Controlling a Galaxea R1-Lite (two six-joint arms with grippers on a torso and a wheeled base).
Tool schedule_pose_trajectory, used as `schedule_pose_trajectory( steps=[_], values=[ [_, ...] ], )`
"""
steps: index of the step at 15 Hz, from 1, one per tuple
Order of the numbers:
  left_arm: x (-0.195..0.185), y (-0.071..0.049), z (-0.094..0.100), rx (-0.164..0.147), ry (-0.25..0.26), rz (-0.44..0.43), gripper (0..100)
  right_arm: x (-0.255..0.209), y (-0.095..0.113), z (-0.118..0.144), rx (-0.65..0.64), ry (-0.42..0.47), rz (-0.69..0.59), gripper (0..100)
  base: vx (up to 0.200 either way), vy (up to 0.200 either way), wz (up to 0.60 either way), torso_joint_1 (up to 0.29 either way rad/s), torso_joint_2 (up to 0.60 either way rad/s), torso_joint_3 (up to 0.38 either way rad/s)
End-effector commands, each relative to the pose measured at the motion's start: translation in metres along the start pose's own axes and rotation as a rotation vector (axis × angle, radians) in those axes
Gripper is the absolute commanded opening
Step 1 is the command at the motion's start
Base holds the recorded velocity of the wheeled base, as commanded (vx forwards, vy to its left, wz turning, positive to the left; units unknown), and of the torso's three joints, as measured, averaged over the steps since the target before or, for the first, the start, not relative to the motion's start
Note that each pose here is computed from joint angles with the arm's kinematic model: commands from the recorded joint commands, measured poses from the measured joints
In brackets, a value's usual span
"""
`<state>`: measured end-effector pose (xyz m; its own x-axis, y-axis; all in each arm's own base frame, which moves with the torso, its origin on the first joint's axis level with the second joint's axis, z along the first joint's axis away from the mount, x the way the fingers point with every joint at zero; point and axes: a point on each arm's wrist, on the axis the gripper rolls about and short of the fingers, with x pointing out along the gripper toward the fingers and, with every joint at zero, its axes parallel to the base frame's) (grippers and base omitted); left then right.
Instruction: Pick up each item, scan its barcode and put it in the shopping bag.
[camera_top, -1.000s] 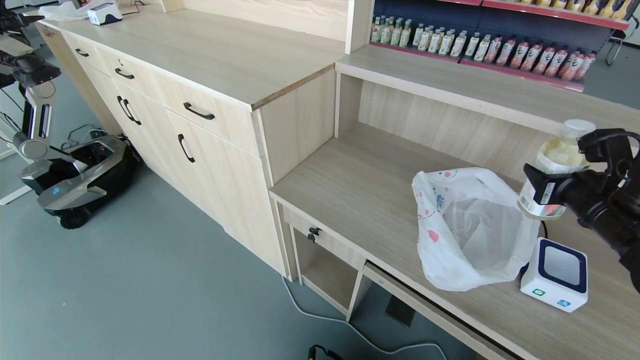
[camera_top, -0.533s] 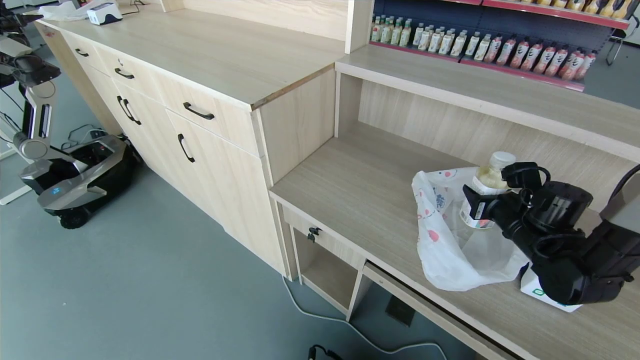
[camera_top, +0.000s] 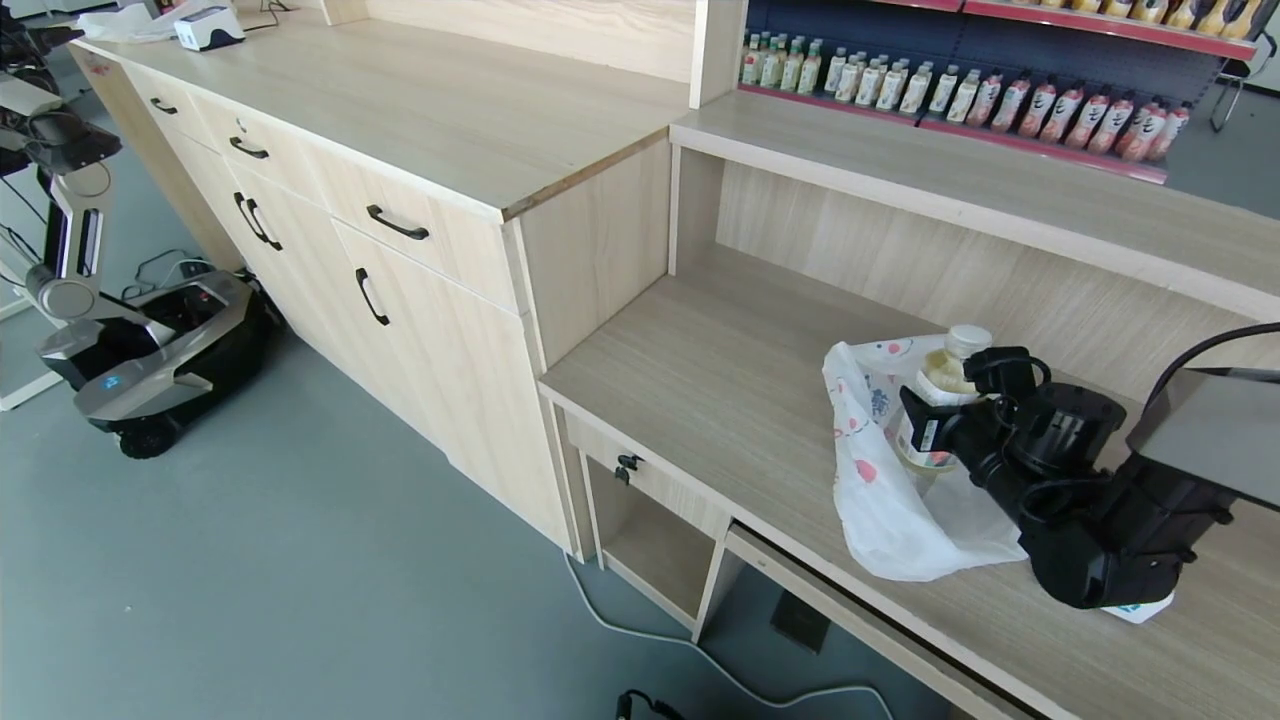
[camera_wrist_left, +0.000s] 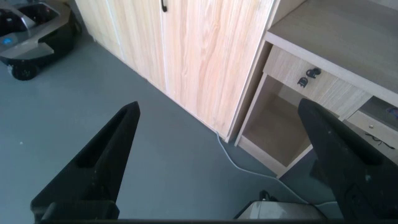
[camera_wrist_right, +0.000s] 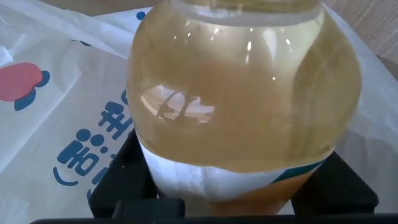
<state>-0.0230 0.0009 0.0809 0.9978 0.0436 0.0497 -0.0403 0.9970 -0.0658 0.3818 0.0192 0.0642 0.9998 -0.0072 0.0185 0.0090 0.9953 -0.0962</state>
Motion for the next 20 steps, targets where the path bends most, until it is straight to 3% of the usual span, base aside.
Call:
schedule_pose_trajectory(
  steps=[1, 2, 3, 5, 9, 13, 17, 20],
  values=[
    [0.0, 0.0, 0.0, -0.001, -0.001, 0.001, 100, 0.0, 0.0, -0.003, -0.002, 0.019, 0.0, 0, 0.0, 0.0, 0.0, 0.0, 0.0, 0.0],
    [0.0, 0.0, 0.0, -0.001, -0.001, 0.001, 100, -0.003, -0.001, 0.001, 0.002, 0.011, -0.001, 100, 0.0, 0.0, 0.0, 0.0, 0.0, 0.0],
    [0.0, 0.0, 0.0, -0.001, -0.001, 0.001, 100, -0.006, -0.001, 0.008, 0.005, 0.002, 0.0, 100, 0.0, 0.0, 0.0, 0.0, 0.0, 0.0],
    [0.0, 0.0, 0.0, -0.001, -0.001, 0.001, 100, -0.034, -0.004, 0.053, -0.001, -0.078, 0.001, 100, 0.0, 0.0, 0.0, 0.0, 0.0, 0.0],
    [0.0, 0.0, 0.0, -0.001, -0.001, 0.001, 100, -0.147, -0.029, 0.154, -0.036, -0.123, -0.041, 100, 0.0, 0.0, 0.0, 0.0, 0.0, 0.0],
    [0.0, 0.0, 0.0, -0.001, -0.001, 0.001, 100, -0.242, -0.07, 0.158, -0.199, 0.044, -0.291, 100, 0.0, 0.0, -0.3, 0.001, 0.0, 0.001],
    [0.0, 0.0, 0.0, -0.001, -0.001, 0.001, 100, -0.277, -0.089, 0.145, -0.15, 0.212, -0.506, 100, 0.0, 0.0, -0.6, 0.001, 0.0, -0.001],
    [0.0, 0.0, 0.0, -0.001, -0.001, 0.001, 100, -0.279, -0.098, 0.127, -0.096, 0.389, -0.692, 100, 0.0, 0.0, -0.6, -0.001, 0.0, 0.007]
  ],
)
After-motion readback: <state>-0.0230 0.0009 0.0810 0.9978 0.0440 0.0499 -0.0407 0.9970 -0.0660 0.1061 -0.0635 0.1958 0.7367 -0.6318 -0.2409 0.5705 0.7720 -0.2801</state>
